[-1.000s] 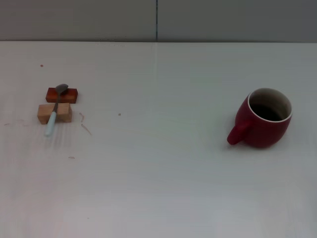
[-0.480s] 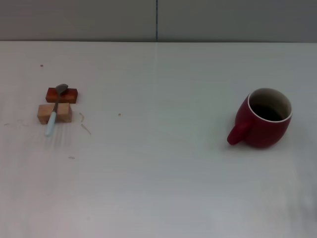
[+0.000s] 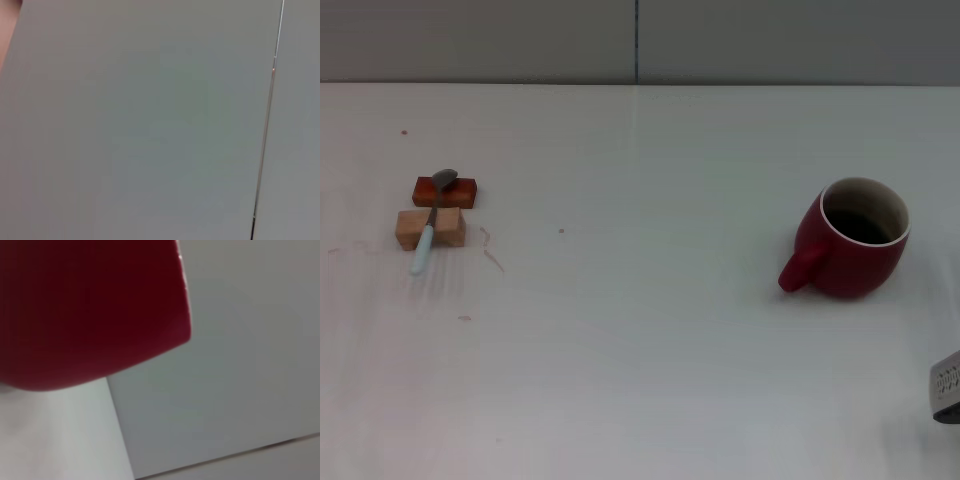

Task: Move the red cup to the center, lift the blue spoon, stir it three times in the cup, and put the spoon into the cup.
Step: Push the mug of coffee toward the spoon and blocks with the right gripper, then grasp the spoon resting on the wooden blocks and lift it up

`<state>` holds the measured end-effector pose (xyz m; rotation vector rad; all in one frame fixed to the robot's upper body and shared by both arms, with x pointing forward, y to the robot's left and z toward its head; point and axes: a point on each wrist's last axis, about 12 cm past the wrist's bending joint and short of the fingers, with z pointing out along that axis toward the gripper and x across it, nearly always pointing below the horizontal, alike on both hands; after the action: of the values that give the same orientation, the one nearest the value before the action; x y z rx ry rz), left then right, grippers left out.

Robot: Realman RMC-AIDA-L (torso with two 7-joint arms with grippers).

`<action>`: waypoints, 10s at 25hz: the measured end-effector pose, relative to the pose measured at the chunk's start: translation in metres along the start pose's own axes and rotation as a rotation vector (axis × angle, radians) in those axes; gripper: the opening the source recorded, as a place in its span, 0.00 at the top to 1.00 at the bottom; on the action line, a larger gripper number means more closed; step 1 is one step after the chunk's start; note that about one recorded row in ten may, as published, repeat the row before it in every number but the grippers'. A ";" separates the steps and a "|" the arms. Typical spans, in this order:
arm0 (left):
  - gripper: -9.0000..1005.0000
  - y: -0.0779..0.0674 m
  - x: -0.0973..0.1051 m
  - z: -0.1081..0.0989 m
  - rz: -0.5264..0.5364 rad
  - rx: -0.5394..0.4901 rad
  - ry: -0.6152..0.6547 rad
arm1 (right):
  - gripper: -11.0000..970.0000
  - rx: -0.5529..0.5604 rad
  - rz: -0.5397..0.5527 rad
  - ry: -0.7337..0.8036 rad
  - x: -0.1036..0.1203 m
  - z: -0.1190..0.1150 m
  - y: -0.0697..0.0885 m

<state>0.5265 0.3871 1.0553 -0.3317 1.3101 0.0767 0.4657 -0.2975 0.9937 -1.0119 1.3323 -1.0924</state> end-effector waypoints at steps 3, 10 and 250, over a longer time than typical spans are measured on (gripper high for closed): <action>0.20 0.001 0.000 0.000 -0.001 -0.005 -0.002 | 0.88 -0.056 0.005 -0.017 -0.005 0.000 0.007; 0.20 0.000 0.000 0.001 -0.001 -0.005 0.001 | 0.88 -0.134 0.013 -0.043 -0.013 0.001 0.017; 0.28 -0.102 0.069 -0.149 0.302 0.308 0.403 | 0.36 0.411 1.167 0.001 0.100 0.083 -0.108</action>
<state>0.4300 0.2390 0.9764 0.1245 1.7382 0.0626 0.5408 -0.4223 1.0782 0.1389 1.3025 -0.4050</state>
